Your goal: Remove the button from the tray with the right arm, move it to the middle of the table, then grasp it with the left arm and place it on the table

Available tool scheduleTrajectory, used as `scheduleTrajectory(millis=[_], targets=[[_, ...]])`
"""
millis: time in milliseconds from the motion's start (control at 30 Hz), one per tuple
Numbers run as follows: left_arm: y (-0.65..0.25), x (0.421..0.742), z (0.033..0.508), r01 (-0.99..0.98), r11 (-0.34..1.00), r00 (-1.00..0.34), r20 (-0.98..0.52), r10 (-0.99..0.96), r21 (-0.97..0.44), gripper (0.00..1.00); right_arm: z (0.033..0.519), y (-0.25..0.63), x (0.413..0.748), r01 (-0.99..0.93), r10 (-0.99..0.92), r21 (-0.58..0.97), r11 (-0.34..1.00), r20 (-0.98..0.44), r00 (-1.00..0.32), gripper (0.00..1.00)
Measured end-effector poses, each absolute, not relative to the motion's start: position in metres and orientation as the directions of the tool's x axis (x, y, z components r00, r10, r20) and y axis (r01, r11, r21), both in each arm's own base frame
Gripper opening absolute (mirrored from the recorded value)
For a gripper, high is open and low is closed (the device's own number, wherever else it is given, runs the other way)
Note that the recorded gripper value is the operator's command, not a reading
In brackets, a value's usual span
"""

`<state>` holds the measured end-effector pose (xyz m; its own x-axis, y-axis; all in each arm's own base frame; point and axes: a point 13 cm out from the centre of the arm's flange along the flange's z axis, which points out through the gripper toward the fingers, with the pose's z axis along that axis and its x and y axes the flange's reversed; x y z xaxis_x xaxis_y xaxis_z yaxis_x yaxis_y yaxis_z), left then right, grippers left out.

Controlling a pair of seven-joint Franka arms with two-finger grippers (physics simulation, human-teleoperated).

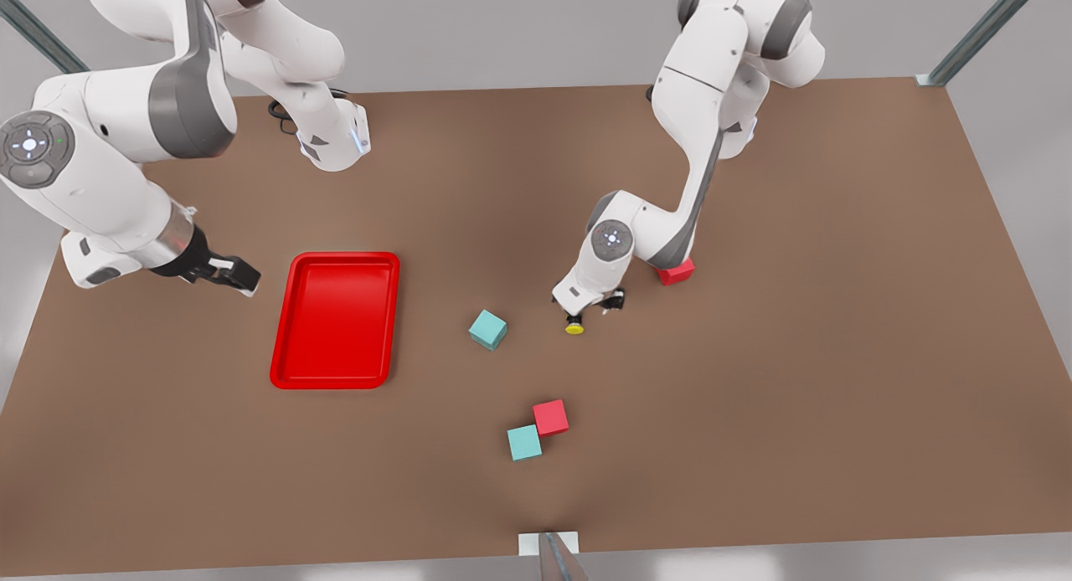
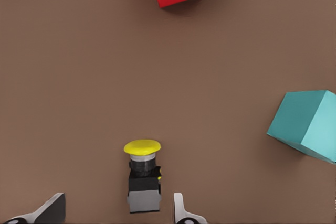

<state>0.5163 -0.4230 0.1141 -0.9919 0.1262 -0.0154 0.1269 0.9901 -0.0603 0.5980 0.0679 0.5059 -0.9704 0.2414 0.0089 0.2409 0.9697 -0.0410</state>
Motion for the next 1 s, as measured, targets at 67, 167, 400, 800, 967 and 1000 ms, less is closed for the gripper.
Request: scheduleTrajectory(millis=[67, 167, 400, 800, 967, 1000], targets=[[-0.431, 0.511, 0.100, 0.125, 0.990, -0.992, -0.020, 0.124, -0.061, 1.00, 0.505, 0.064, 0.598, 0.214, 0.215, -0.043, 0.976, 0.013, -0.977, 1.00], [-0.434, 0.510, 0.081, 0.114, 0.992, -0.993, -0.026, 0.113, -0.058, 1.00, 0.505, 0.059, 0.598, 0.179, 0.180, -0.046, 0.983, 0.017, -0.983, 1.00], [-0.423, 0.518, 0.041, 0.078, 0.996, -0.996, -0.043, 0.077, -0.039, 1.00, 0.505, 0.061, 0.597, 0.098, 0.100, -0.046, 0.994, 0.024, -0.995, 1.00], [-0.431, 0.527, 0.045, 0.053, 0.997, -0.996, -0.080, 0.048, -0.061, 0.63, 0.499, 0.078, 0.599, -0.010, -0.009, -0.043, 0.999, 0.030, -0.999, 1.00], [-0.428, 0.528, 0.041, 0.041, 0.997, -0.996, -0.078, 0.037, -0.059, 0.59, 0.500, 0.071, 0.601, -0.019, -0.018, -0.043, 0.999, 0.024, -1.000, 1.00], [-0.428, 0.528, 0.040, 0.039, 0.998, -0.996, -0.078, 0.035, -0.058, 0.57, 0.500, 0.070, 0.601, -0.021, -0.020, -0.043, 0.999, 0.023, -1.000, 1.00]])
